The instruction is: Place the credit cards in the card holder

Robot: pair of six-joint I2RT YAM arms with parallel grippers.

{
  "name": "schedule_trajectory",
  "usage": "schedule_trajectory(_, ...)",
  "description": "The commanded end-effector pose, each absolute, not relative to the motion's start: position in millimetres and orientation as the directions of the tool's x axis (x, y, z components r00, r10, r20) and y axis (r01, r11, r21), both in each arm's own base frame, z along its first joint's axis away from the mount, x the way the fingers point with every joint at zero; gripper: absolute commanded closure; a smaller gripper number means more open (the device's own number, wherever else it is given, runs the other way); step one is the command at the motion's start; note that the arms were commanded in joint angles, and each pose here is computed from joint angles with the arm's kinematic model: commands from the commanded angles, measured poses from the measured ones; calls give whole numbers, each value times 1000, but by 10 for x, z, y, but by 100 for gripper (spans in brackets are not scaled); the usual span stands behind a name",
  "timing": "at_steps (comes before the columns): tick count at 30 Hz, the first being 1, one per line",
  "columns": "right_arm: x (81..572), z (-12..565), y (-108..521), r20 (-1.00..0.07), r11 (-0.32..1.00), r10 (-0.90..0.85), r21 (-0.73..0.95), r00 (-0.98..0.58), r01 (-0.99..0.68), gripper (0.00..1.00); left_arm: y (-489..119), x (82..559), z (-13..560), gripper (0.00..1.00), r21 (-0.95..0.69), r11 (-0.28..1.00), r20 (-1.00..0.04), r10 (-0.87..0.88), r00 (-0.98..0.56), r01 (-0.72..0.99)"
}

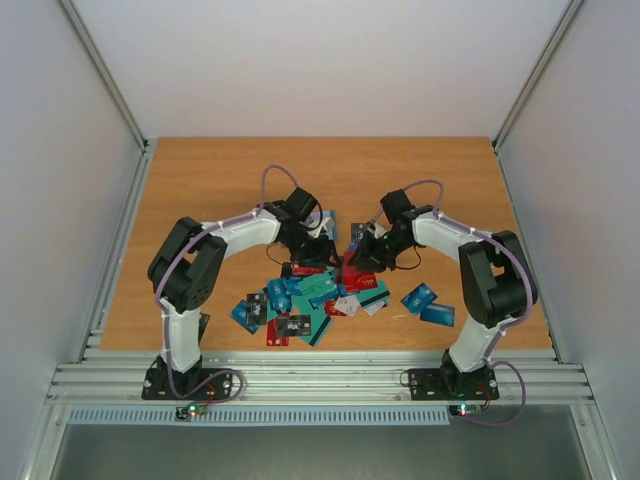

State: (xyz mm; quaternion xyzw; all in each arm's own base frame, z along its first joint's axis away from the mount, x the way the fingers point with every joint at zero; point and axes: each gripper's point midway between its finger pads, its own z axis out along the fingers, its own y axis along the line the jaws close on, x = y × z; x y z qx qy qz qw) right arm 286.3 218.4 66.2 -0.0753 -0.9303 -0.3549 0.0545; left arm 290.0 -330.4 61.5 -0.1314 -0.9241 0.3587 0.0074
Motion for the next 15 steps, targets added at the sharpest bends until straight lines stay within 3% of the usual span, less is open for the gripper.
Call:
schedule_trajectory(1, 2900, 542, 2144, 164, 734, 118, 650, -979, 197, 74, -3434, 2955, 546, 49, -682, 692, -88, 242, -966, 236)
schedule_trajectory(15, 2871, 195, 2103, 237, 753, 106, 615, -966, 233, 76, -3546, 3104, 417, 49, -661, 694, -96, 298, -950, 285)
